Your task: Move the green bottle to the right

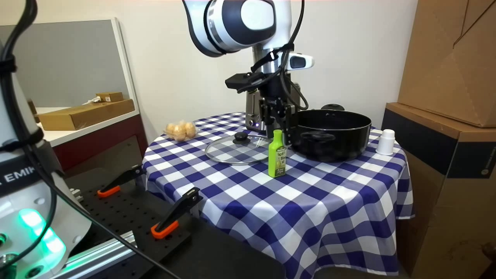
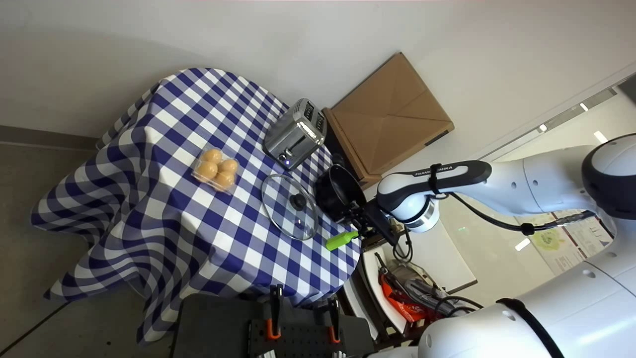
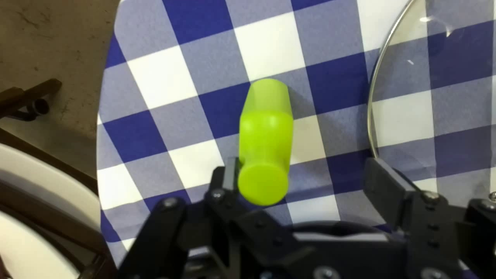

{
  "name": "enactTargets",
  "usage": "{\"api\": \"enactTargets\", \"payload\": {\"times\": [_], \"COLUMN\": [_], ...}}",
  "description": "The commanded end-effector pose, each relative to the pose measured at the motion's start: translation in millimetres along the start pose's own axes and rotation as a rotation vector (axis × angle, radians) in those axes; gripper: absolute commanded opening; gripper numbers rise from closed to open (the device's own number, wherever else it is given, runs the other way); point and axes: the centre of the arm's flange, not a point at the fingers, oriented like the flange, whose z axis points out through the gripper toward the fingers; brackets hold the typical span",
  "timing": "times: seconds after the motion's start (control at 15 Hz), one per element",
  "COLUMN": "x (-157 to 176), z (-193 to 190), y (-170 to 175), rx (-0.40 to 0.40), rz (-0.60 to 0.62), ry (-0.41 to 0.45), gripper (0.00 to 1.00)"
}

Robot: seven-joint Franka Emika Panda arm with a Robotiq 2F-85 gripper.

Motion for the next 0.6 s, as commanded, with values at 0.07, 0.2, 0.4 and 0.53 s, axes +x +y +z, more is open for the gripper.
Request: {"api": "enactTargets", "payload": {"times": [0.07, 0.2, 0.4, 0.53], "x": [-5, -7, -13, -23], "z": [-19, -36, -79, -114], "y": [-13, -22, -42, -61], "rx": [0.059, 0.087, 0.156, 0.213], "rz": [0.007, -0.01, -0.085, -0.166], "ry": [0.076, 0.113, 0.175, 0.226], "gripper": [1.0, 1.0, 1.0, 1.0]}}
